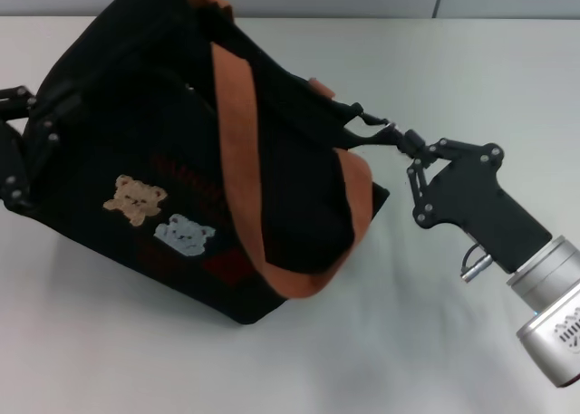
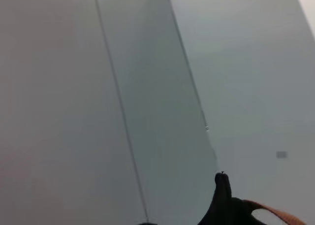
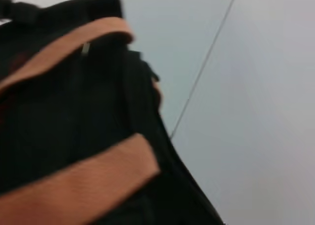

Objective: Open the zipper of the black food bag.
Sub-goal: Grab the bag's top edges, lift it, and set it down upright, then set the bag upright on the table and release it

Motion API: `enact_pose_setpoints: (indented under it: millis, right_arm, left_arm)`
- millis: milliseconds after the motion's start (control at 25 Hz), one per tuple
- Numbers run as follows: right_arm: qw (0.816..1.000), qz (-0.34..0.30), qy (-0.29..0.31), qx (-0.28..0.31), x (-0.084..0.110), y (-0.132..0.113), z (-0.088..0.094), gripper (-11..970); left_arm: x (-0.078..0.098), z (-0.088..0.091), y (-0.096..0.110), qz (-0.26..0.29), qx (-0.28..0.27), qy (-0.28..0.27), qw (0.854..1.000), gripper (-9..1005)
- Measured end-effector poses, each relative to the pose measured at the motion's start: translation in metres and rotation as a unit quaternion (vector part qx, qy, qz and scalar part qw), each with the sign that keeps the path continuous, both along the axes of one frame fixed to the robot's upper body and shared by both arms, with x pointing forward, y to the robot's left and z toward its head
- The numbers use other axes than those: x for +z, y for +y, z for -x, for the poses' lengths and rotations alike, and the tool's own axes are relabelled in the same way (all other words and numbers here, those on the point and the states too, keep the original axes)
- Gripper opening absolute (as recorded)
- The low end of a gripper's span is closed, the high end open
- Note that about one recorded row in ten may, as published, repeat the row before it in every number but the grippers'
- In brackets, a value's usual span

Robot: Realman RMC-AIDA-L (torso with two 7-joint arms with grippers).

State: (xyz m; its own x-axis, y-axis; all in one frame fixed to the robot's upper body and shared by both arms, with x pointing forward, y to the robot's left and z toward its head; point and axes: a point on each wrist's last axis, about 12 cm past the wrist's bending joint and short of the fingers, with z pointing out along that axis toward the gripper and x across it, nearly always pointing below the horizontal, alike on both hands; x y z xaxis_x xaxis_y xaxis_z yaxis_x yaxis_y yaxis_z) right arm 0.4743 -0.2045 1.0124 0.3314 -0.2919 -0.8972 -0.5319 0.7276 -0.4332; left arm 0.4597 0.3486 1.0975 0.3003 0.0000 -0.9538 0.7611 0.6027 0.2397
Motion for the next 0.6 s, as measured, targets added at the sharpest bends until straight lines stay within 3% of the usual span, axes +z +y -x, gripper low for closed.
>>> enact_pose_setpoints:
  millis: [240, 480, 600]
  right_arm:
    - [1.0, -0.024, -0.004, -0.015, 0.007, 0.001, -0.008, 6]
    - [0.991, -0.108, -0.012, -0.074, 0.022, -0.004, -0.02, 17]
    - [0.987, -0.138, -0.009, -0.078, 0.025, -0.009, -0.021, 128]
  left_arm:
    - [-0.018, 0.012, 0.0, 0.009, 0.031, 0.019, 0.999, 84]
    - [-0.05, 0.026, -0.008, 0.023, 0.136, 0.029, 0.99, 85]
    - [-0.06, 0.026, -0.014, 0.024, 0.161, 0.036, 0.986, 85]
